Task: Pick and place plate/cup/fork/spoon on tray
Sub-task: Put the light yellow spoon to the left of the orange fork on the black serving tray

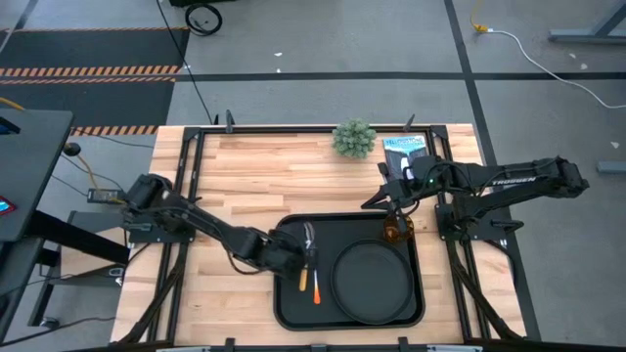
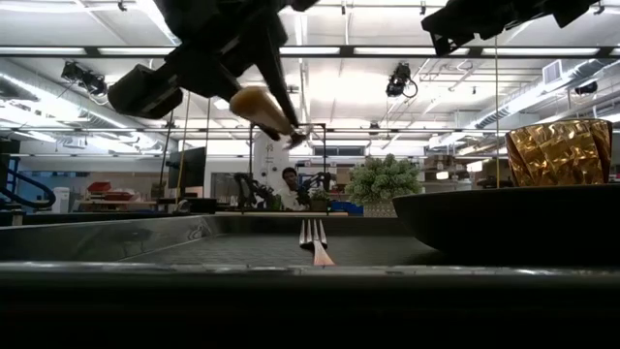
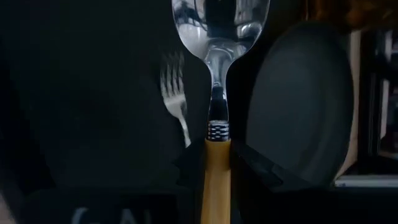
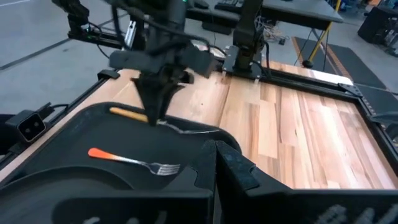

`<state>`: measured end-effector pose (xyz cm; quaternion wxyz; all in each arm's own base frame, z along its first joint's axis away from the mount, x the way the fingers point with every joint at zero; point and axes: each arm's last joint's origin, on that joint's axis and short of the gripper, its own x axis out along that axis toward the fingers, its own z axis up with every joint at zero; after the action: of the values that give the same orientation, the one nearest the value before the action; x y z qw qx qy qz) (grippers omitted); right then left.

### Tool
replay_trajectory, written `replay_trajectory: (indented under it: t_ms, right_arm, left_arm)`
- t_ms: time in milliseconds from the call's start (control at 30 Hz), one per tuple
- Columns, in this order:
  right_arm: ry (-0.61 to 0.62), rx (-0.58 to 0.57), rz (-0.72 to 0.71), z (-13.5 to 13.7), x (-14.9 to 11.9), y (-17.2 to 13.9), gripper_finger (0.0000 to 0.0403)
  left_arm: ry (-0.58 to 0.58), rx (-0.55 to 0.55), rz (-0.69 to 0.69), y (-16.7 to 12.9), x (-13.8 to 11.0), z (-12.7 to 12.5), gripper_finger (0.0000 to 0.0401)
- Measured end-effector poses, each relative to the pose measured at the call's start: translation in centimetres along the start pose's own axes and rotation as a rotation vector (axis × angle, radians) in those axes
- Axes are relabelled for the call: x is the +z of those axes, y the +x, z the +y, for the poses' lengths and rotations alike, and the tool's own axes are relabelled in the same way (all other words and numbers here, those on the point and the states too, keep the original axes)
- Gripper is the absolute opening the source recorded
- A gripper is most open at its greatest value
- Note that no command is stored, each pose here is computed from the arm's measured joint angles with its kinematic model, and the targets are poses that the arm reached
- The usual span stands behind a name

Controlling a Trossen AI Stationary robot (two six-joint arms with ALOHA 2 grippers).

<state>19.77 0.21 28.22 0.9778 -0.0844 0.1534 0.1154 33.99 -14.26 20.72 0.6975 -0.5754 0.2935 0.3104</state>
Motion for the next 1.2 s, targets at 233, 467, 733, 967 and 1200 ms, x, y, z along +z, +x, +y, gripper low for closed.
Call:
replay_trajectory:
  t_ms: [233, 467, 733, 967, 1200]
  right_arm:
    - [0.005, 0.001, 0.001, 0.0, 0.0, 0.0, 0.0012]
    - [0.007, 0.003, 0.010, 0.0, -0.1, 0.0, 0.0012]
    - [0.006, 0.003, 0.007, 0.0, -0.1, 0.0, 0.0012]
    - [0.005, 0.013, -0.002, 0.1, 0.0, 0.0, 0.0012]
    - [0.005, 0.017, -0.002, 0.1, 0.0, 0.0, 0.0012]
  left_arm:
    - [0.002, 0.053, 0.046, 1.5, -1.8, -1.6, 0.0070]
    - [-0.024, 0.150, 0.084, 2.4, -3.8, -1.4, 0.0070]
    - [-0.070, 0.258, 0.117, 3.6, -5.1, 0.1, 0.0070]
    - [-0.111, 0.290, 0.089, 4.9, -4.9, 0.6, 0.0070]
    - [-0.167, 0.313, 0.100, 5.9, -4.8, 0.9, 0.0071]
